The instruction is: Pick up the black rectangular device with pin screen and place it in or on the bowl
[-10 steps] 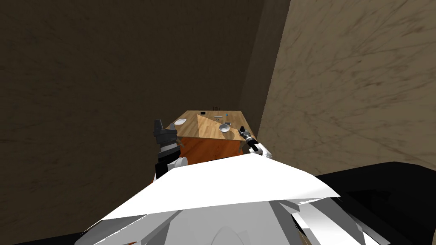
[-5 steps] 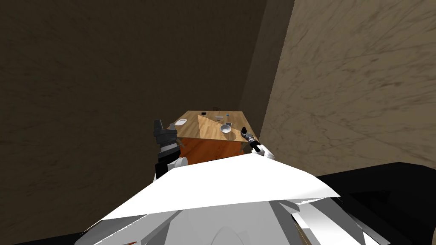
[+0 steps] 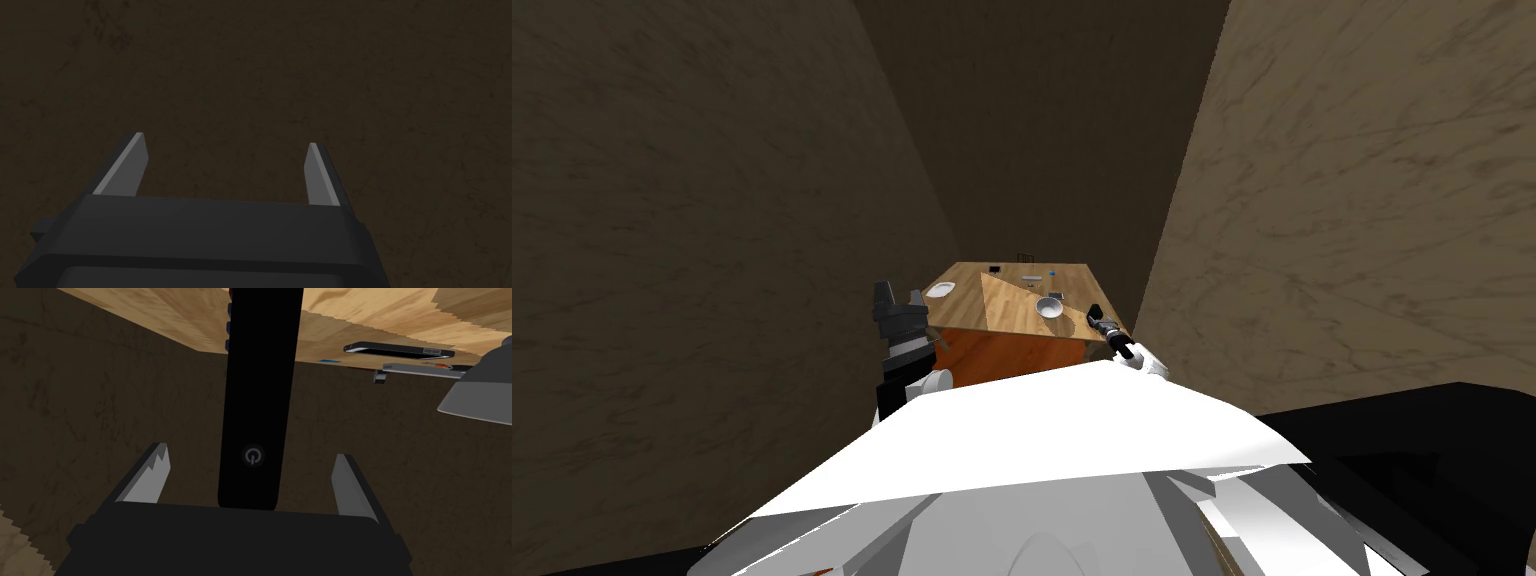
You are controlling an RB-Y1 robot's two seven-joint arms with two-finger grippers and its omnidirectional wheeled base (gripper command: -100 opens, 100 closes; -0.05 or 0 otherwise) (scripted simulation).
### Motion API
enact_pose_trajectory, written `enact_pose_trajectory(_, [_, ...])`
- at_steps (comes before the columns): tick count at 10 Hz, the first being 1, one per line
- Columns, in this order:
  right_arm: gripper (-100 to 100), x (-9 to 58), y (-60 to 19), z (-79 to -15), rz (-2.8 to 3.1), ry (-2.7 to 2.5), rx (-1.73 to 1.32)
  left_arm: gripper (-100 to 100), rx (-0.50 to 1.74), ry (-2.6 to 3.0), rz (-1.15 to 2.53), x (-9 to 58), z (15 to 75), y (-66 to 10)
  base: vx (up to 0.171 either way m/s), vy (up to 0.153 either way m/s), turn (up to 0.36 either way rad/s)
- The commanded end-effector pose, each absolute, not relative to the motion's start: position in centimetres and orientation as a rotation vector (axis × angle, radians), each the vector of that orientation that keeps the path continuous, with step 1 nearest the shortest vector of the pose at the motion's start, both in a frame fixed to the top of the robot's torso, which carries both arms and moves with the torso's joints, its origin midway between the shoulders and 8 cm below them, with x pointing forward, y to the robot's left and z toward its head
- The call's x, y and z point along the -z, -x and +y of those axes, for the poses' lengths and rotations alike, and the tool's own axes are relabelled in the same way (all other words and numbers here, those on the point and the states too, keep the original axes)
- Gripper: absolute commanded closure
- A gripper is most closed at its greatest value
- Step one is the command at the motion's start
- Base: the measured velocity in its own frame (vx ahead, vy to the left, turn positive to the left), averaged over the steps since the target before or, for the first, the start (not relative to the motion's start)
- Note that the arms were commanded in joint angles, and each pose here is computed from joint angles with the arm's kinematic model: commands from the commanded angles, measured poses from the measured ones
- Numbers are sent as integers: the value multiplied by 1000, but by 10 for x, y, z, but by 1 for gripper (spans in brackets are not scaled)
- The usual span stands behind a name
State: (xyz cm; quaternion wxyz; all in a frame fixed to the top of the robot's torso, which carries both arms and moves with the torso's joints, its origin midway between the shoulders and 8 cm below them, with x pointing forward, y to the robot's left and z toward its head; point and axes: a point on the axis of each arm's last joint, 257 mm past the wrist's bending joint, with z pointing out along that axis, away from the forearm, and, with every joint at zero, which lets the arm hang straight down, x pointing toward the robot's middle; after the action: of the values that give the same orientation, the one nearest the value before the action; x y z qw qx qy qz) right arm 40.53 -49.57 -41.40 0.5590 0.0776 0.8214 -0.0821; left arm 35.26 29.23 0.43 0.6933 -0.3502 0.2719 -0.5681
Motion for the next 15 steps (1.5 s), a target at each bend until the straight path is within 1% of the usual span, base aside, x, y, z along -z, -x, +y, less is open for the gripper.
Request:
enact_pose_trajectory(1, [-100,414,-405,-496,1937,-183,194,0,1269,782,607,-4,292,-353,40,29,4])
enact_pose_trajectory(2, [0,415,-405,-497,1939,-181,197,0,1269,782,607,-4,292,-353,9,5,-1])
enact_pose_trajectory(3, [-100,413,-412,-502,1930,-198,220,0,1269,782,607,-4,292,-353,-38,-32,123])
enact_pose_trajectory(7, [-100,412,-436,-517,1911,-271,288,0,1269,782,607,-4,292,-353,-124,-80,200])
enact_pose_trajectory(14, [-100,418,-461,-515,1914,-355,317,0,1269,782,607,-4,292,-353,-105,-54,143])
enact_pose_trajectory(15, [100,418,-461,-515,1916,-354,319,0,1269,782,607,-4,292,-353,-12,-6,-9])
